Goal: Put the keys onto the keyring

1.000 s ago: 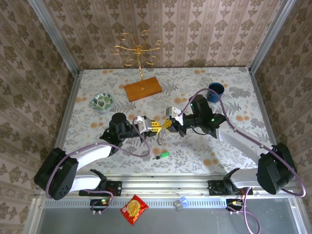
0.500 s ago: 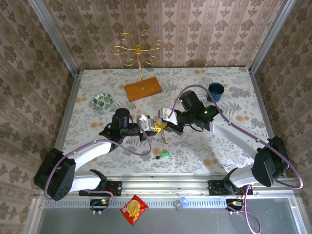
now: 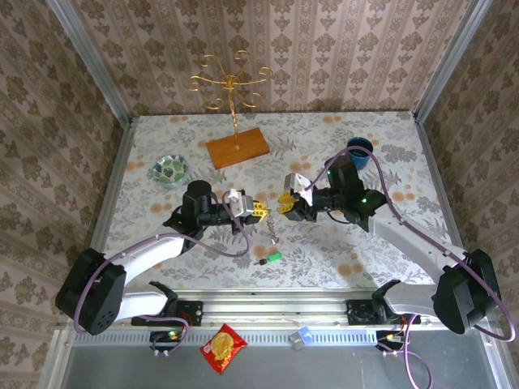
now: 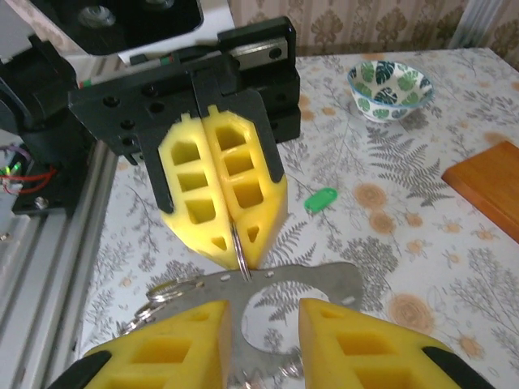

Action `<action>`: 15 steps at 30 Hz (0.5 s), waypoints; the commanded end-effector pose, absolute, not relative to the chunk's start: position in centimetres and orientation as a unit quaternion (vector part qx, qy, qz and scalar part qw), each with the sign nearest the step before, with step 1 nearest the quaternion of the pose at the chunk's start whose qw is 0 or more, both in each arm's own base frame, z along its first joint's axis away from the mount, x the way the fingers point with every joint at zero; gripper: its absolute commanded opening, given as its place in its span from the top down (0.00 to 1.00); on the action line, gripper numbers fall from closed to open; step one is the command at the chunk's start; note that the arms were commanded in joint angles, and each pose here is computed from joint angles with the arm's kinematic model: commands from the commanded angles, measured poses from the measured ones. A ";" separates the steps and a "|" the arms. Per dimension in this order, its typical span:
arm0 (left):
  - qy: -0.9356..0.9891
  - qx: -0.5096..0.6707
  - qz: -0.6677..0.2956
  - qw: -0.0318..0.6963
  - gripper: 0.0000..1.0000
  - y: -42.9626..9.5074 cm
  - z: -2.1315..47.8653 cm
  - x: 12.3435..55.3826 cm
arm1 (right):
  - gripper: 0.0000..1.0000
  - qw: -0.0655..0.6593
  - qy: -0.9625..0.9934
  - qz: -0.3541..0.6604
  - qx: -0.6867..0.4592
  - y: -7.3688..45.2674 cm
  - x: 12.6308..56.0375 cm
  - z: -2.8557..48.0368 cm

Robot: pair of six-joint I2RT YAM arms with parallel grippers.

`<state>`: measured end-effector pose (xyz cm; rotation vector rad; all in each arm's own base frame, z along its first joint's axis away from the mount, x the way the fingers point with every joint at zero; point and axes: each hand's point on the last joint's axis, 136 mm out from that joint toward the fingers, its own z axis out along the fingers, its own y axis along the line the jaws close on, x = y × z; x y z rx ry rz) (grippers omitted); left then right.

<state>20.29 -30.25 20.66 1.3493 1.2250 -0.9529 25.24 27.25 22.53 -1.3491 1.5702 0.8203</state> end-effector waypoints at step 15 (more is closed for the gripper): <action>0.468 0.548 -0.447 0.529 1.00 -30.3 23.4 19.2 | 0.71 0.453 0.602 0.370 -0.544 29.7 24.6 23.3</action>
